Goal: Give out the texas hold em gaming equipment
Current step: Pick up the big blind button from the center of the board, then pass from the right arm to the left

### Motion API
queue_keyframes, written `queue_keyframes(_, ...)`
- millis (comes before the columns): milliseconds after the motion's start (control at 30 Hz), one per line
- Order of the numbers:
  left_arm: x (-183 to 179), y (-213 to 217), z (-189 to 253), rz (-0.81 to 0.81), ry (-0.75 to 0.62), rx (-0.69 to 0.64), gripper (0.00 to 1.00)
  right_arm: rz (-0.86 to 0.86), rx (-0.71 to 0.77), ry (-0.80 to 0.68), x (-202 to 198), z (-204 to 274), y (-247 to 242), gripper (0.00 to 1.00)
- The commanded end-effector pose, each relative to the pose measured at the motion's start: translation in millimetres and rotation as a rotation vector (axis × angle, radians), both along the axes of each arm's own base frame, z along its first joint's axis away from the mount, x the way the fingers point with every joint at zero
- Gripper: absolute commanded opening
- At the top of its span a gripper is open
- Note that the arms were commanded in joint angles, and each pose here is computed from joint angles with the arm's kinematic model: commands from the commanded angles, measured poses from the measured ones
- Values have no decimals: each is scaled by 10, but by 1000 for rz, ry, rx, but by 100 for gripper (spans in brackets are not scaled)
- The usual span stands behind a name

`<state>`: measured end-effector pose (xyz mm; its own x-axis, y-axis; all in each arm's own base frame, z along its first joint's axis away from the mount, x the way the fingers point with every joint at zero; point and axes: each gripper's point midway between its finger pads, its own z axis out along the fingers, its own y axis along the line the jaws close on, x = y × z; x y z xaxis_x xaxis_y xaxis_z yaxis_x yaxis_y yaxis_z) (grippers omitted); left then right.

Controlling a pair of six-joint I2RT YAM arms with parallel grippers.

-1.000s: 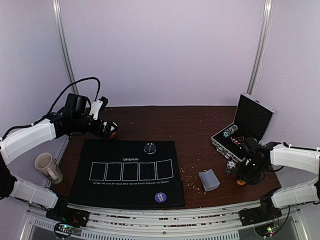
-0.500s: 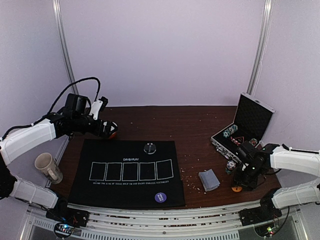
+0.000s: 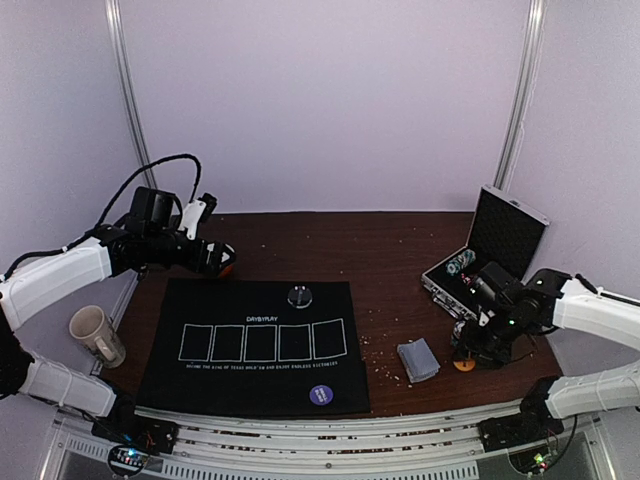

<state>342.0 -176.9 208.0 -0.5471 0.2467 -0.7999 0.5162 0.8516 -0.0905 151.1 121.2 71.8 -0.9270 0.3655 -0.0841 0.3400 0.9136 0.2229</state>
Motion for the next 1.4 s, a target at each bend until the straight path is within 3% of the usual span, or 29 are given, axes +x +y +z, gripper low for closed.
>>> queue_keyframes(0,66,-102,268,-33,-64,-54,98,98,106,-104,55,374,368,37)
queue_keyframes(200,-43,-277,350,-129,-45,-127,97,322,277,-249,82,704,1143,33)
queue_keyframes(533,-761,-975,466,-544,106,-367,82,784,56,-736,793,1368,2370,34)
queue_keyframes(667,-929,-1042,452,-594,127,-403,80,953,-59,-919,946,1589,2810,34)
queue_keyframes(833,-985,-1093,500,-613,88,-442,84,1042,-75,-1091,1007,1795,3238,34)
queue_keyframes(1133,-896,-1107,513,-574,37,-466,78,1141,-116,-1163,1003,1793,3588,34)
queue_keyframes(1267,-817,-1096,513,-533,9,-447,69,1167,-125,-1173,997,1786,3683,33)
queue_keyframes(1367,-767,-1067,505,-505,-21,-419,56,1172,-126,-1175,1010,1788,3714,33)
